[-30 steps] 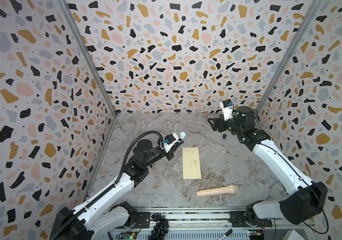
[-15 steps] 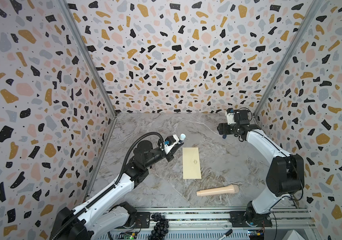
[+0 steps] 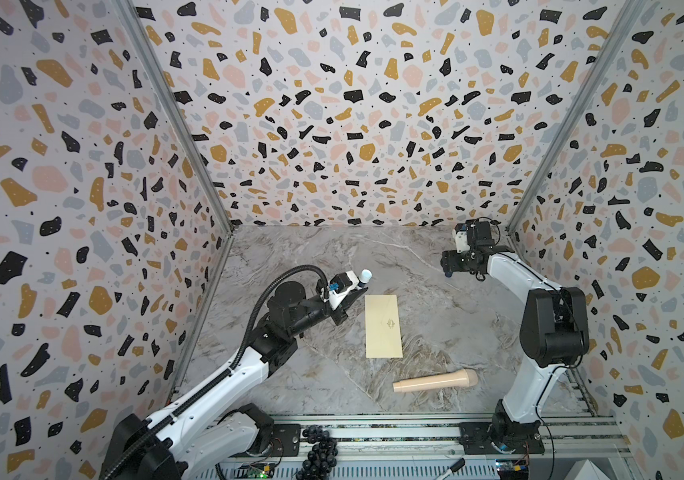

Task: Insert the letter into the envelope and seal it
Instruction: 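Move the open right gripper above the dark-blue cap on the table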

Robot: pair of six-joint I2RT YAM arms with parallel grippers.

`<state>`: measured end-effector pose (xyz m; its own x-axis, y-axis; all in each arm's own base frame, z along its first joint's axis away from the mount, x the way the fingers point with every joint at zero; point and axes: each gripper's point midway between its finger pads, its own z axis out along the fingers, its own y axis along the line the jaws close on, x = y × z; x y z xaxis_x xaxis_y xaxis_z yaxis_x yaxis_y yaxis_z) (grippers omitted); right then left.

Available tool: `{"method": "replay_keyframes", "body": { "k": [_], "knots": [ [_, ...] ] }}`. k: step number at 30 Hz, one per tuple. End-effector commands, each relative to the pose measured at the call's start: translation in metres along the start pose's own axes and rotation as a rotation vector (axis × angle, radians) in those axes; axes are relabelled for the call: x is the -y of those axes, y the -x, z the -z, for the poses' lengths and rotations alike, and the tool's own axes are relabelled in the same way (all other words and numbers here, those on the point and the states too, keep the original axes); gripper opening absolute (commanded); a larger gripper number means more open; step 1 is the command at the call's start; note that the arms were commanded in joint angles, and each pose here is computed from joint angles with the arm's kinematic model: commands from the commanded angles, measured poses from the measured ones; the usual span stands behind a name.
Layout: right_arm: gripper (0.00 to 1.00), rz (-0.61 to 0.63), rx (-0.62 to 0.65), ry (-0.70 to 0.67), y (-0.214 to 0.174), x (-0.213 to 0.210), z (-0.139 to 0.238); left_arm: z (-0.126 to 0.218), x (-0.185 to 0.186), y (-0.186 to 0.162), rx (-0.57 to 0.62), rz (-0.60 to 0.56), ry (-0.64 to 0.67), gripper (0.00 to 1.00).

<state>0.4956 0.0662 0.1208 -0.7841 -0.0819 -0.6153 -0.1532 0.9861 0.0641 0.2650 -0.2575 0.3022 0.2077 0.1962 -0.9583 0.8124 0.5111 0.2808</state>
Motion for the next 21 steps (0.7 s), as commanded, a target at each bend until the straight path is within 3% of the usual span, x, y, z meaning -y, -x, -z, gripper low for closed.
{"method": "replay_keyframes", "body": {
  "k": [1, 21],
  "knots": [
    [0.73, 0.02, -0.019, -0.035, 0.006, 0.009, 0.002, 0.002, 0.002, 0.015, 0.061, -0.02, -0.009, 0.0],
    [0.55, 0.043, -0.15, -0.043, -0.014, 0.02, -0.045, 0.001, 0.004, 0.017, 0.068, -0.01, -0.024, 0.0]
  ]
}}
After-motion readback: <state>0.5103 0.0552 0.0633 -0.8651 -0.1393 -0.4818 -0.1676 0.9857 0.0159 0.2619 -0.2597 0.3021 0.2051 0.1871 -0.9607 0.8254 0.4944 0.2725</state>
